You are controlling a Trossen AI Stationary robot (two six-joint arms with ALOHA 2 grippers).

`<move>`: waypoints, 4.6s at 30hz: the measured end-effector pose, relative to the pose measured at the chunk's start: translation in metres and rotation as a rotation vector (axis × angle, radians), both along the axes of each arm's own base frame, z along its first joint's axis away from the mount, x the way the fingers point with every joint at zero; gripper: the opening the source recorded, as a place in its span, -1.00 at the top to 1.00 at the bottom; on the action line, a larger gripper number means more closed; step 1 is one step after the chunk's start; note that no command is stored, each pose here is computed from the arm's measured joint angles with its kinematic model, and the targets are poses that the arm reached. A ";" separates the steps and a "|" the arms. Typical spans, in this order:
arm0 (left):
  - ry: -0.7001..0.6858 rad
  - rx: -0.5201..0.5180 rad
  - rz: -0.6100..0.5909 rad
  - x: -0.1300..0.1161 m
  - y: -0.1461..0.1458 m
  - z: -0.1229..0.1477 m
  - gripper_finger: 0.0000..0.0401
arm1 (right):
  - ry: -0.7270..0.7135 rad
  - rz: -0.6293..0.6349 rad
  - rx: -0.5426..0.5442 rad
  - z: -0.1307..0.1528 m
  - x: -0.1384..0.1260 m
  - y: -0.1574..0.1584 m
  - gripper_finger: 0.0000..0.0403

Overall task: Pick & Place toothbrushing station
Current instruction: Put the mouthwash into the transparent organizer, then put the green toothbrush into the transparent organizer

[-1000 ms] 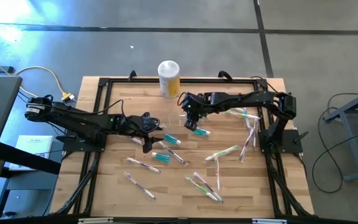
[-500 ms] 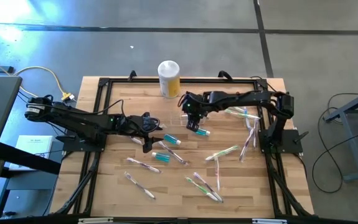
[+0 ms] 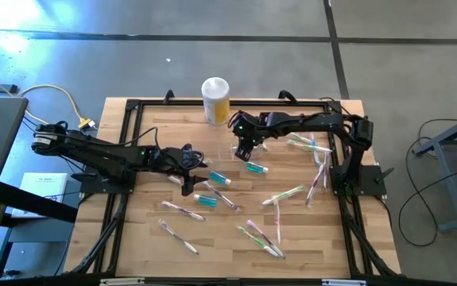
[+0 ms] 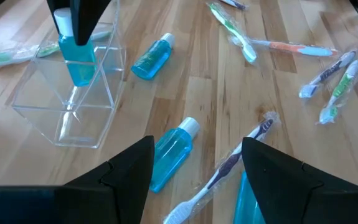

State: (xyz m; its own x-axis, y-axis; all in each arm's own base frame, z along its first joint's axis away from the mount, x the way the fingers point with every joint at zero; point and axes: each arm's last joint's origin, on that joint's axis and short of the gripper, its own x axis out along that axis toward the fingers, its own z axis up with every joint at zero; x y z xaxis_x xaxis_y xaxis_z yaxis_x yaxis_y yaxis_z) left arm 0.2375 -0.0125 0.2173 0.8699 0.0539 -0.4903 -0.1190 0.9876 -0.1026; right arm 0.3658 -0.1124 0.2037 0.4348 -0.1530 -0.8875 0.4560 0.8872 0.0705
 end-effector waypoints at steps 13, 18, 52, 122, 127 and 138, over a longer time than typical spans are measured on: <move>0.008 -0.031 -0.040 0.000 -0.001 -0.001 -0.19 | 0.022 -0.033 0.044 -0.017 0.006 -0.001 0.41; 0.009 -0.035 -0.040 0.000 -0.002 -0.001 -0.19 | 0.031 -0.052 0.008 -0.018 0.006 -0.001 0.28; 0.440 0.115 0.034 -0.037 0.005 0.021 -0.04 | -0.099 0.014 0.078 0.120 -0.085 0.096 0.27; 1.014 0.436 0.005 -0.011 0.018 -0.031 0.96 | -0.153 -0.021 -0.135 0.044 -0.100 0.190 0.27; 0.917 0.677 -0.167 -0.005 -0.036 0.000 0.96 | -0.195 -0.051 -0.153 0.046 -0.098 0.190 0.27; 0.590 1.369 -0.450 -0.006 -0.139 0.012 0.94 | -0.421 0.112 -0.126 0.053 -0.068 0.202 0.27</move>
